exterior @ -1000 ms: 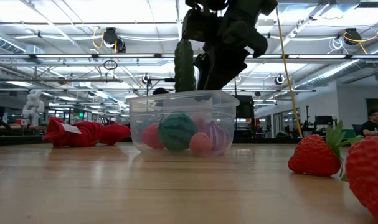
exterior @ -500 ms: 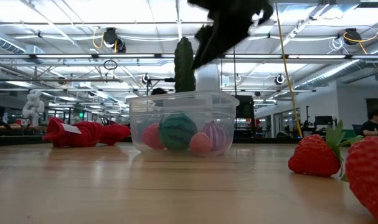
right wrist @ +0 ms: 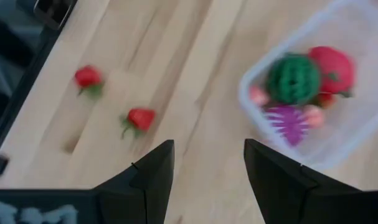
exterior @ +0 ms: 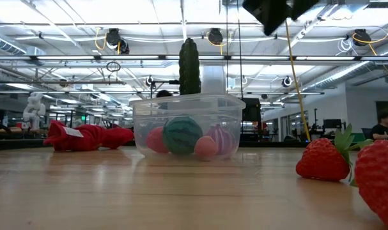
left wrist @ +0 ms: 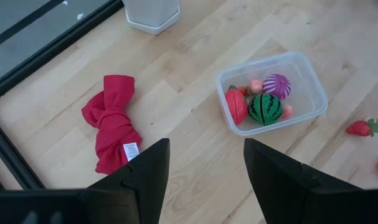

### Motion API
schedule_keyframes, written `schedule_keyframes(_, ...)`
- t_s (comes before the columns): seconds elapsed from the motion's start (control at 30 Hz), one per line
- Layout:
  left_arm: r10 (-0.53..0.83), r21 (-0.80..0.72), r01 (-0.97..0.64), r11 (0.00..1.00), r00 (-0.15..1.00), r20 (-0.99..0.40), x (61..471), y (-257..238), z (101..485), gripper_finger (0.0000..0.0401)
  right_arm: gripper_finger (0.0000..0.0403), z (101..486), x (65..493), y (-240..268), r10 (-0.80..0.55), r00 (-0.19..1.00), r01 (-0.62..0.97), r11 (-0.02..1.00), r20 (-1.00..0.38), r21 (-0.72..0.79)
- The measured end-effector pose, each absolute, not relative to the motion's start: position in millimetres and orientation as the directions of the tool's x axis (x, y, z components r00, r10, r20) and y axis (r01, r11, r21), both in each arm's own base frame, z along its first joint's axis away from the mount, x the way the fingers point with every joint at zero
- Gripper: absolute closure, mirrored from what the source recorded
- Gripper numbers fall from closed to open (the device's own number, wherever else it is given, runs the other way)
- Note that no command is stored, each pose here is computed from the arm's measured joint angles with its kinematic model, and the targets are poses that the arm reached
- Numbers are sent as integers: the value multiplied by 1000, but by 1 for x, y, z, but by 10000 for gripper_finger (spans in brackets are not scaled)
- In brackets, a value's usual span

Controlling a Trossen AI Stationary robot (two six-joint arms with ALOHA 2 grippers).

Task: Pick and placing Produce into tupperware
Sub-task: Put the top red strawberry into the transparent container

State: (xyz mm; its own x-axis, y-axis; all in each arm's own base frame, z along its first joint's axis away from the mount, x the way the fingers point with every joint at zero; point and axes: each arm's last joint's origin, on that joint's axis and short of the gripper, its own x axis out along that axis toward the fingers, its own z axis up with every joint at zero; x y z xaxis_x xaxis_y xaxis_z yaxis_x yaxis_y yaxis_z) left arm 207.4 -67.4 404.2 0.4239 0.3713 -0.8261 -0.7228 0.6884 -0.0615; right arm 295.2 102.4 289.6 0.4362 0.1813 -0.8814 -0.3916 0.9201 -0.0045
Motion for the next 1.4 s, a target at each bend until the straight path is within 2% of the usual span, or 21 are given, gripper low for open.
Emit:
schedule_keyframes(0.13, 370, -69, -726, 685, 428, -825, 208, -68, 404, 192, 218, 272, 288, 118, 199, 412, -481, 877, -889, -26)
schedule_keyframes(0.27, 366, -87, -733, 675, 435, -823, 209, -68, 405, 192, 218, 259, 286, 129, 231, 437, -535, 843, -869, -45)
schedule_keyframes(0.37, 358, -125, -742, 659, 456, -815, 211, -69, 405, 192, 218, 251, 287, 134, 297, 445, -549, 836, -845, 4)
schedule_keyframes(0.5, 341, -171, -739, 652, 487, -804, 214, -70, 407, 192, 218, 237, 283, 134, 351, 415, -469, 873, -839, 133)
schedule_keyframes(0.73, 336, -159, -724, 671, 488, -805, 215, -71, 407, 192, 218, 212, 276, 132, 378, 377, -211, 924, -846, 319)
schedule_keyframes(0.9, 335, -129, -698, 704, 487, -806, 214, -71, 407, 192, 218, 220, 284, 140, 472, 454, -141, 876, -756, 462)
schedule_keyframes(1.1, 313, -104, -657, 746, 485, -817, 214, -72, 406, 192, 218, 240, 291, 156, 527, 582, -214, 834, -619, 508)
schedule_keyframes(1.27, 313, -83, -635, 768, 486, -816, 214, -73, 406, 192, 218, 253, 284, 168, 505, 521, -196, 855, -688, 479)
schedule_keyframes(1.4, 314, -70, -623, 779, 485, -816, 214, -73, 406, 192, 218, 268, 278, 169, 424, 446, -93, 898, -788, 430)
